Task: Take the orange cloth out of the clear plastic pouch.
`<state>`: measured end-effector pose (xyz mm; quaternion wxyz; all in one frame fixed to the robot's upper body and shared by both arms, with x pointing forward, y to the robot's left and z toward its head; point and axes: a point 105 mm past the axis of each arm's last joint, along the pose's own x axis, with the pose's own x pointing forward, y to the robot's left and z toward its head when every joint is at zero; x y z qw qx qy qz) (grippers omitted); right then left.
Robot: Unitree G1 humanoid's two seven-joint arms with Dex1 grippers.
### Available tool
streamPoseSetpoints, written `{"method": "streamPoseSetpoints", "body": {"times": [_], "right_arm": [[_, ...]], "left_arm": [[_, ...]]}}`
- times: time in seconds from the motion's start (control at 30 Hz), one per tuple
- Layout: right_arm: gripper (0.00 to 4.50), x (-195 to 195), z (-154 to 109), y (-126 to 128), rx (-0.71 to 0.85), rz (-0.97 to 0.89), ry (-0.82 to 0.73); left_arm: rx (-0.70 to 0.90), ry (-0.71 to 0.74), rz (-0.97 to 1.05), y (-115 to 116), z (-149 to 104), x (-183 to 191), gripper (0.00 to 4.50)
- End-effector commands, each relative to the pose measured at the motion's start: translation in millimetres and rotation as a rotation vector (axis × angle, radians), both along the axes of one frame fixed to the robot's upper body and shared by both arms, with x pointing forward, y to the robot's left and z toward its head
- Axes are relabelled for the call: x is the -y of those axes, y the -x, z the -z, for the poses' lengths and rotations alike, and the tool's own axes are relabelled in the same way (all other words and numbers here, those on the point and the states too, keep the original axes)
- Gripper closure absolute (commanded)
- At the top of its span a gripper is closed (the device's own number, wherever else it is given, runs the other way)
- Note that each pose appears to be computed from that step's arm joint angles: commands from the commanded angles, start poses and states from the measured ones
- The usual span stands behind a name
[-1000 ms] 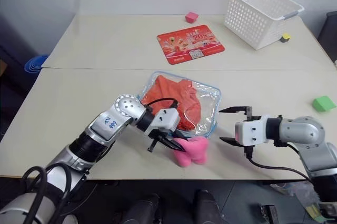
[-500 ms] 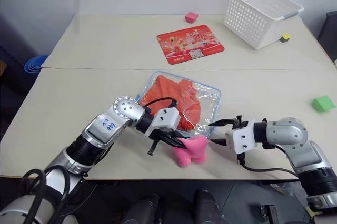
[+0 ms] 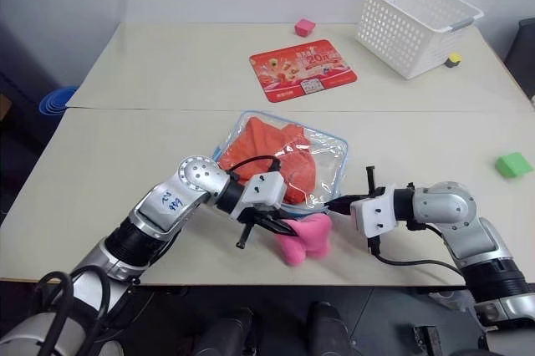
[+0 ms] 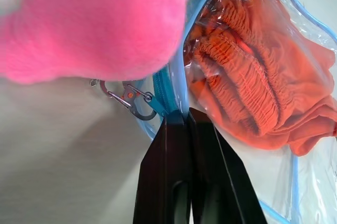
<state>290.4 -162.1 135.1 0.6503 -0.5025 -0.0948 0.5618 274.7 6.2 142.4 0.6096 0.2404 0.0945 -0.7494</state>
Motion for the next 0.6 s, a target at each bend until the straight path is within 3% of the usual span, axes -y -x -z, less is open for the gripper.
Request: {"method": "streamPoseSetpoints", "body": {"times": [0.03, 0.3, 0.6], "right_arm": [[4.48, 5, -11, -4, 0.052, 0.007, 0.002], [4.48, 31, -19, -12, 0.096, 0.010, 0.097], [4.48, 61, -25, -8, 0.086, 0.013, 0.201]], "left_arm": [[0.002, 0.066, -0.054, -2, -12, -7, 4.50], [-0.058, 0.130, -0.327, 5, -20, -72, 4.50], [-0.123, 0.192, -0.787, 18, -27, -167, 4.50]]}}
